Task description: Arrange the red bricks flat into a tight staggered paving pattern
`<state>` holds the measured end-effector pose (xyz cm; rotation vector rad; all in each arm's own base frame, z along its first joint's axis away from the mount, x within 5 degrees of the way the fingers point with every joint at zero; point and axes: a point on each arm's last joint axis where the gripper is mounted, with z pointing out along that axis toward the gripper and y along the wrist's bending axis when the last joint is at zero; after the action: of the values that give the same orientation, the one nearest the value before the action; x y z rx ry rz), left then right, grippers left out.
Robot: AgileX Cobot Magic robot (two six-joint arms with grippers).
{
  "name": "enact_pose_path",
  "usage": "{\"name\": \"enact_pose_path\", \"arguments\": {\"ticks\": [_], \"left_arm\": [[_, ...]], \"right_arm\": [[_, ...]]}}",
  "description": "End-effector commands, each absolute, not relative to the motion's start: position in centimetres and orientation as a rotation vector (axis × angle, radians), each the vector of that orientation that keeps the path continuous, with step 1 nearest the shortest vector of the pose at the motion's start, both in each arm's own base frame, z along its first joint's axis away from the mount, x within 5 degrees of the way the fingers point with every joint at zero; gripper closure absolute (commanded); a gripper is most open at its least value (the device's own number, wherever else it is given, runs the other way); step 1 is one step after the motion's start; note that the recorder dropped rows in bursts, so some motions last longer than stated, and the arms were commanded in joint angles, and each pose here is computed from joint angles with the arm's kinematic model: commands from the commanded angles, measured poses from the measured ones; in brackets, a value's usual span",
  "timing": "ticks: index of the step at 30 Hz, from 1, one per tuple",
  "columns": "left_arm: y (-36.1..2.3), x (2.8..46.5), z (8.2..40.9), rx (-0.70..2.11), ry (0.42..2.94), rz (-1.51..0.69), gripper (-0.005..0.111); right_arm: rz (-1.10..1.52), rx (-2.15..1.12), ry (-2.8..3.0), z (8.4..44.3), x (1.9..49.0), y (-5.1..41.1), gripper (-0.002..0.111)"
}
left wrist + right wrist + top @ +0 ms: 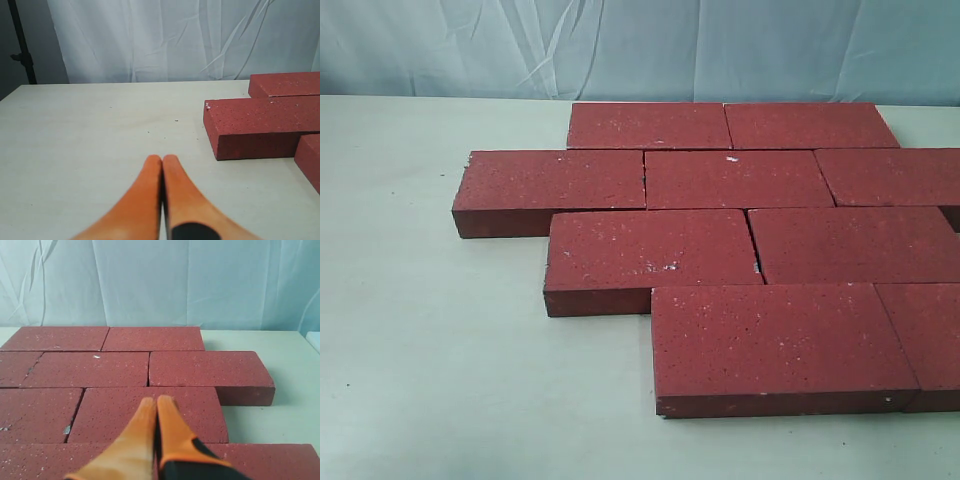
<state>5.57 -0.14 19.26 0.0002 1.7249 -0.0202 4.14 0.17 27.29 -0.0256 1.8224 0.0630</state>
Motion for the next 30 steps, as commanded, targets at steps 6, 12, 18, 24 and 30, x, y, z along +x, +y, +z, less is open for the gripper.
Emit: {"name": "enact_pose_path", "arguments": {"ticks": [6, 12, 18, 24, 30], "left_arm": [[-0.1, 5.5, 19.2, -0.004, 1.722, -0.016, 0.107], [-0.1, 5.5, 19.2, -0.004, 1.722, -0.016, 0.107], [-0.1, 5.5, 19.2, -0.004, 1.722, -0.016, 0.107], [-0.1, 5.5, 19.2, -0.004, 1.722, -0.016, 0.107], [-0.1, 5.5, 19.2, 0.002, 1.722, -0.008, 0.107]], "right_arm": [[0.083, -0.018, 1.806, 27.3, 4.1, 0.3, 0.109], [0.083, -0.018, 1.789, 27.3, 3.9, 0.2, 0.109], [0.11, -0.007, 1.682, 24.9, 4.2, 0.4, 0.109], [0.132, 0.01, 1.683, 21.2, 5.2, 0.5, 0.109], [0.129, 0.011, 1.751, 18.9, 5.5, 0.5, 0.109]]}}
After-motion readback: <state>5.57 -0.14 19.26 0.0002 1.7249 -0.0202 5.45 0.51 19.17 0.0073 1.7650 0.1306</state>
